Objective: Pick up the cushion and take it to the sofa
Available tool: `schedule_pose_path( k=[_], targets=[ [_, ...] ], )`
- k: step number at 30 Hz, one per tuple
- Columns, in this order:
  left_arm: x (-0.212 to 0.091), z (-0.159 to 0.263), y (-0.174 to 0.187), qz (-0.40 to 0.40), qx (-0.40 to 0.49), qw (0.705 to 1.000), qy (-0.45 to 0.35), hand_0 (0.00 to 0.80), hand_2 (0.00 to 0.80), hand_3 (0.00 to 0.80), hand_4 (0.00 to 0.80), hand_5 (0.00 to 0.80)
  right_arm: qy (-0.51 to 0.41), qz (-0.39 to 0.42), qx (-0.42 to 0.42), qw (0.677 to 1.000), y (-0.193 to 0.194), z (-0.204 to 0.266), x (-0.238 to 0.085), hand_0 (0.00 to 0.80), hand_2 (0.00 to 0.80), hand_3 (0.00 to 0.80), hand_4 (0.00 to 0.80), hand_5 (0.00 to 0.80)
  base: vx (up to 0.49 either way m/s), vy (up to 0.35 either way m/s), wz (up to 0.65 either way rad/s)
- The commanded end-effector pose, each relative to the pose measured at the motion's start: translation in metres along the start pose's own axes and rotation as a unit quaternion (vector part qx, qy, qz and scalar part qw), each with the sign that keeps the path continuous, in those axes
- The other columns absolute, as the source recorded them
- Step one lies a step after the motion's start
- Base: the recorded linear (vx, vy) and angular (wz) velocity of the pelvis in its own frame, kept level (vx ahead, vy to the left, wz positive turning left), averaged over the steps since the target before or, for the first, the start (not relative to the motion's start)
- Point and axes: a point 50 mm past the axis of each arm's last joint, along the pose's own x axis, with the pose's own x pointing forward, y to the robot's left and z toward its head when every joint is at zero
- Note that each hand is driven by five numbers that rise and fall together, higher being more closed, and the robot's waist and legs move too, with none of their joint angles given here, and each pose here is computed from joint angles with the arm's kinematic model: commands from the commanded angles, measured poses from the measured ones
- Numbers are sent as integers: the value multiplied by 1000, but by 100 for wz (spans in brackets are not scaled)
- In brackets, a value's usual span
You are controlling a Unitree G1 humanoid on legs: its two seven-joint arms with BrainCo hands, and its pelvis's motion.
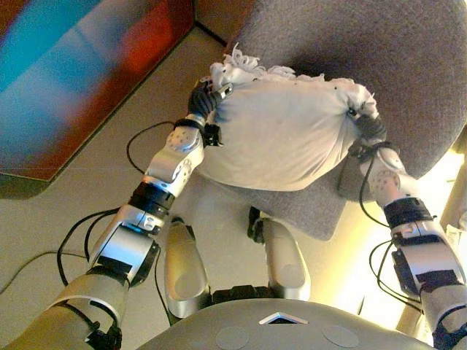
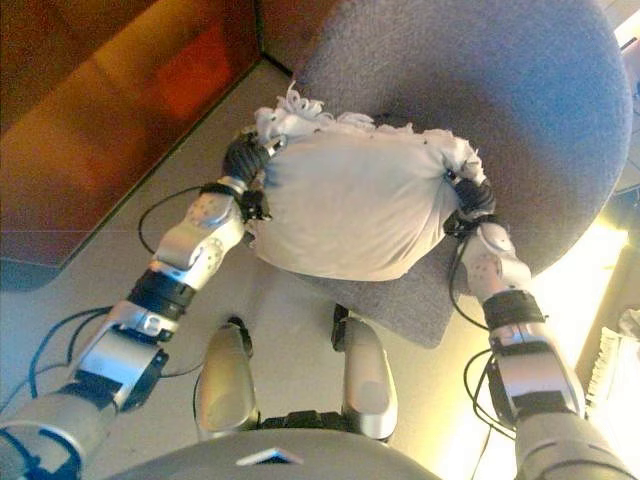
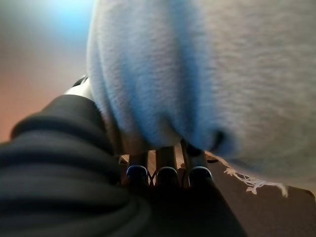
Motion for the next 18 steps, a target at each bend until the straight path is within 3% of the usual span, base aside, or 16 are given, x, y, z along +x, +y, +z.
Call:
schedule_pose_path(
  k=[1,18],
  targets=[
    [-1,-4,-30,-50,-15,999,16,800,800,800,800,800,-156,2,65,986,-2,109,1,800,800,800,800,800,41,-36,1],
    [-14,23,-99,-131,-148,980,-6,800,800,800,800,800,-244,2,12,970,32,197,-9,800,800,800,800,800,53,-26,0]
  ],
)
